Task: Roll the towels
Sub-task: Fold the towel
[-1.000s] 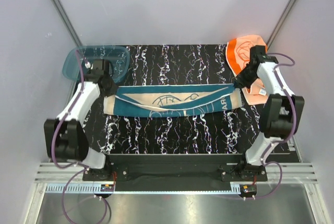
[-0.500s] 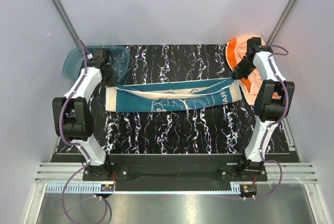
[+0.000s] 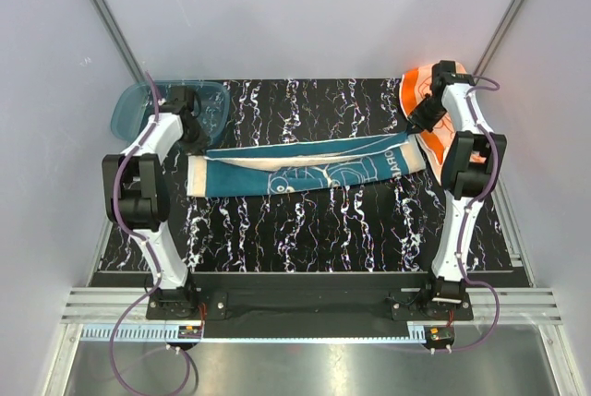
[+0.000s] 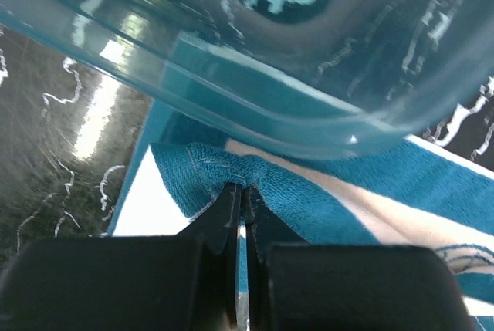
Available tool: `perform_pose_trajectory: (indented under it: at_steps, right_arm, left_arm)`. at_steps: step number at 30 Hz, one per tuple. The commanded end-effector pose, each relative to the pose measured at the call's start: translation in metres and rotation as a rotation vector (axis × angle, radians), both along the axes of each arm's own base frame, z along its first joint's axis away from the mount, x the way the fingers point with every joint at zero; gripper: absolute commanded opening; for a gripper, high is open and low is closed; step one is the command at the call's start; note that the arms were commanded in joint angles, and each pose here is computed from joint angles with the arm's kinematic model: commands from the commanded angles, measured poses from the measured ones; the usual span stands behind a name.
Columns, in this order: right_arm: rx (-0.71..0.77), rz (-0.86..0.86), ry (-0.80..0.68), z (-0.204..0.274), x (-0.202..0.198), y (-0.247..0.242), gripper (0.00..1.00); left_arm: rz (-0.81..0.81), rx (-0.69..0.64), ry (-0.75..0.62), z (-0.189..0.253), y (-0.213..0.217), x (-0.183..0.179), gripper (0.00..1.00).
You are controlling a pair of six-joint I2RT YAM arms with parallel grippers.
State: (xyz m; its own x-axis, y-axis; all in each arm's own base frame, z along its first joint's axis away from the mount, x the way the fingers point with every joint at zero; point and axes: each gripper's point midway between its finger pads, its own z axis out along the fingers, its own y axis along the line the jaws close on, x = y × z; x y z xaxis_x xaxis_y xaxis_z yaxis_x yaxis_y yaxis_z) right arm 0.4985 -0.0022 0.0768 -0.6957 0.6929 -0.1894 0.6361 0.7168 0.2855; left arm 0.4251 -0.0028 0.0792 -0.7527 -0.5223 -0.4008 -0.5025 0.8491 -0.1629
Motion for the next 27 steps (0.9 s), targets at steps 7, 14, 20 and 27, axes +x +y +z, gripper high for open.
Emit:
perform_pose_trajectory:
  at_steps: [7,14,20,27]
  right_arm:
    - [0.068,-0.042,-0.023,-0.001,0.024,-0.013,0.30]
    - [0.035,-0.063,-0.072,0.021,0.039,-0.025,1.00]
    - [-0.051,-0.082,-0.135,0.068,0.016,-0.036,1.00]
    - [-0.162,-0.072,-0.181,0.089,-0.036,-0.044,1.00]
  left_arm:
    - [0.013,-0.024,-0.029,-0.002,0.016,0.040,0.00]
    - [-0.028,-0.099,-0.069,0.004,0.002,0.054,0.63]
    - [-0.031,-0.084,-0.141,0.040,0.006,0.047,0.94]
    - [-0.021,0.002,-0.211,0.082,0.021,0.024,0.99]
